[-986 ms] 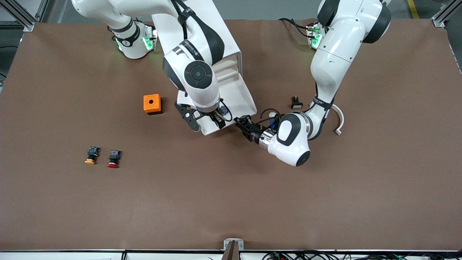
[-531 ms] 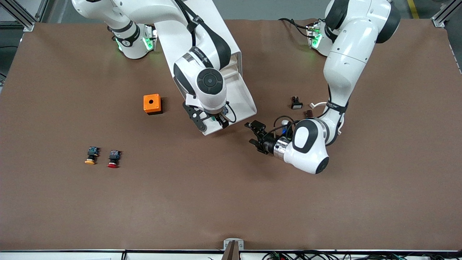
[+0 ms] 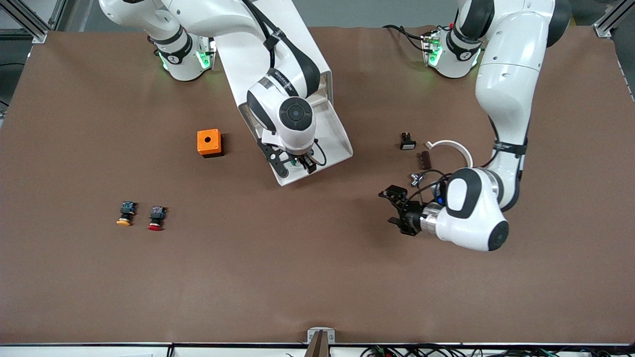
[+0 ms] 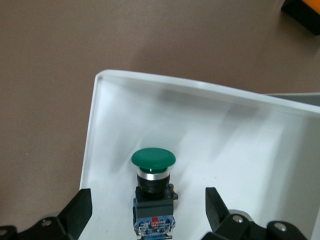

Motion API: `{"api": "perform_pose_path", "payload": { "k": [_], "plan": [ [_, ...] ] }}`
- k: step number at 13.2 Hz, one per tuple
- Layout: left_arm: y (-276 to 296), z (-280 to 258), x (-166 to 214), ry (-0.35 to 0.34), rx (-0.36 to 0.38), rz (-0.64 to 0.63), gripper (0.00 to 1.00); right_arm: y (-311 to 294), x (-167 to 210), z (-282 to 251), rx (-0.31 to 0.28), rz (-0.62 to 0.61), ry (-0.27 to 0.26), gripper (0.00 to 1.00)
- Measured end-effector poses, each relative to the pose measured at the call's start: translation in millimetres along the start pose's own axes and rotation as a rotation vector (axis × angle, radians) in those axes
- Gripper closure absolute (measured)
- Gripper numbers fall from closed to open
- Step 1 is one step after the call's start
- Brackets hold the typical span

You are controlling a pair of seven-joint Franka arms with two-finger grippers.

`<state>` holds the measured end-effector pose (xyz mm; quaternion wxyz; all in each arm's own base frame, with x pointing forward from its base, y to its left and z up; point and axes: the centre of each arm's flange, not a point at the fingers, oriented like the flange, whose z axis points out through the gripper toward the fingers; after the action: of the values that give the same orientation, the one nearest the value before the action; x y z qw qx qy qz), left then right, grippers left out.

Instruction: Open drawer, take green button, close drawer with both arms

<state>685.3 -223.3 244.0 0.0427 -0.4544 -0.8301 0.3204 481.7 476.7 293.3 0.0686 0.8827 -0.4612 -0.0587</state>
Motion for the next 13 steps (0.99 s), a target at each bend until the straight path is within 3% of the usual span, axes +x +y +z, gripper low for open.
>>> {"api": "perform_pose_path", "payload": {
  "k": [3, 6, 11, 13],
  "plan": [
    [27, -28, 31, 0.045, -0.075, 0.016, 0.00, -1, -10, 15, -0.013, -0.011, 0.005, 0.00],
    [43, -46, 60, 0.174, -0.134, 0.043, 0.00, -2, -13, 26, -0.023, -0.014, 0.008, 0.00],
    [31, -109, 71, 0.306, -0.236, 0.289, 0.00, -1, -19, 27, -0.024, -0.024, 0.010, 0.56],
    [12, -138, 67, 0.345, -0.257, 0.434, 0.00, -2, -20, 23, -0.016, -0.025, 0.009, 0.57]
  ]
}}
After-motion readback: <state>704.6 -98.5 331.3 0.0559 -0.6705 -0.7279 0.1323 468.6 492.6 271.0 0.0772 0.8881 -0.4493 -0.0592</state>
